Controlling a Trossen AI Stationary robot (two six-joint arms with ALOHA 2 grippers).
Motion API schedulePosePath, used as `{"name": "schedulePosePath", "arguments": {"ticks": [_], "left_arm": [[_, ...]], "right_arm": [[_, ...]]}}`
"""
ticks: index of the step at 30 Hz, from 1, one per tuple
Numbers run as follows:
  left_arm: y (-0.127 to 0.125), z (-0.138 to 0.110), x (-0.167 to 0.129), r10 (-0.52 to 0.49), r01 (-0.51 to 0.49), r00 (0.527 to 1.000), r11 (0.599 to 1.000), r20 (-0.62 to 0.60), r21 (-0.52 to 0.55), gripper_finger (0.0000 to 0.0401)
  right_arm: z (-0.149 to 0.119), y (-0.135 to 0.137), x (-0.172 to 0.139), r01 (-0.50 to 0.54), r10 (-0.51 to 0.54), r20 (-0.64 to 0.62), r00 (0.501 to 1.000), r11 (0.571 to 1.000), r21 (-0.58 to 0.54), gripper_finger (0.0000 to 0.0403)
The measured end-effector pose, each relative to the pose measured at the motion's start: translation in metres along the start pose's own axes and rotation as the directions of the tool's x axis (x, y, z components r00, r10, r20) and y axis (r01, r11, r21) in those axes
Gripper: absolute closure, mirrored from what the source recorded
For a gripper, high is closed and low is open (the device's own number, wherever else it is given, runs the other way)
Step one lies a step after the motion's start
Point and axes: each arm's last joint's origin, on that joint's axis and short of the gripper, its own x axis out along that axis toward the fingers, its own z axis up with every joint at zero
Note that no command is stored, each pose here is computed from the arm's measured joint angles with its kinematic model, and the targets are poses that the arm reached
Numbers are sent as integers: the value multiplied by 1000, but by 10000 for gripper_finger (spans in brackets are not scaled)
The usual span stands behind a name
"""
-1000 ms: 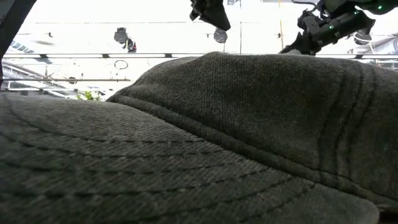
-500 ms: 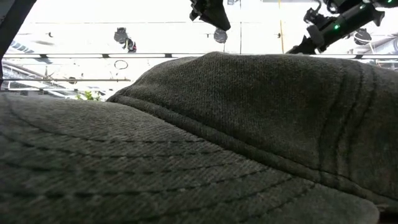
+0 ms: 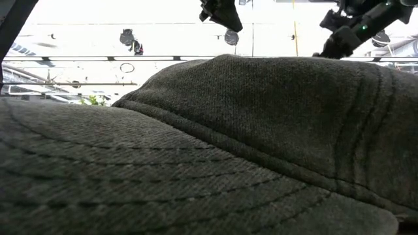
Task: Pick & Place hat
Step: Put the bottom gray cap into the right transparent bin
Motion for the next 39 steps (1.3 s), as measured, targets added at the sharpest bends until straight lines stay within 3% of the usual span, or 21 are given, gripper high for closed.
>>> {"name": "schedulePosePath", "arguments": {"ticks": [8,14,18,22,27,36,39], "left_arm": [[0,0,0,0,0,1000,1000,1,-4,323],[0,0,0,0,0,1000,1000,1,-4,323],[0,0,0,0,0,1000,1000,1,-7,323],[0,0,0,0,0,1000,1000,1,-12,323],[0,0,0,0,0,1000,1000,1,-12,323],[0,0,0,1,0,1000,1000,2,-12,323],[0,0,0,0,0,1000,1000,2,-12,323]], "right_arm": [[2,1,11,-44,44,-9,999,999,-32,403],[-1,-1,35,-83,80,-100,992,996,-27,403],[-8,-6,51,27,-30,-234,972,999,-18,403],[-13,-11,61,168,-191,-354,915,981,-95,403],[-11,-13,66,274,-329,-383,863,943,-191,403],[-6,-10,69,291,-346,-350,870,935,-203,399],[-8,-12,71,356,-418,-388,821,908,-223,394]]}}
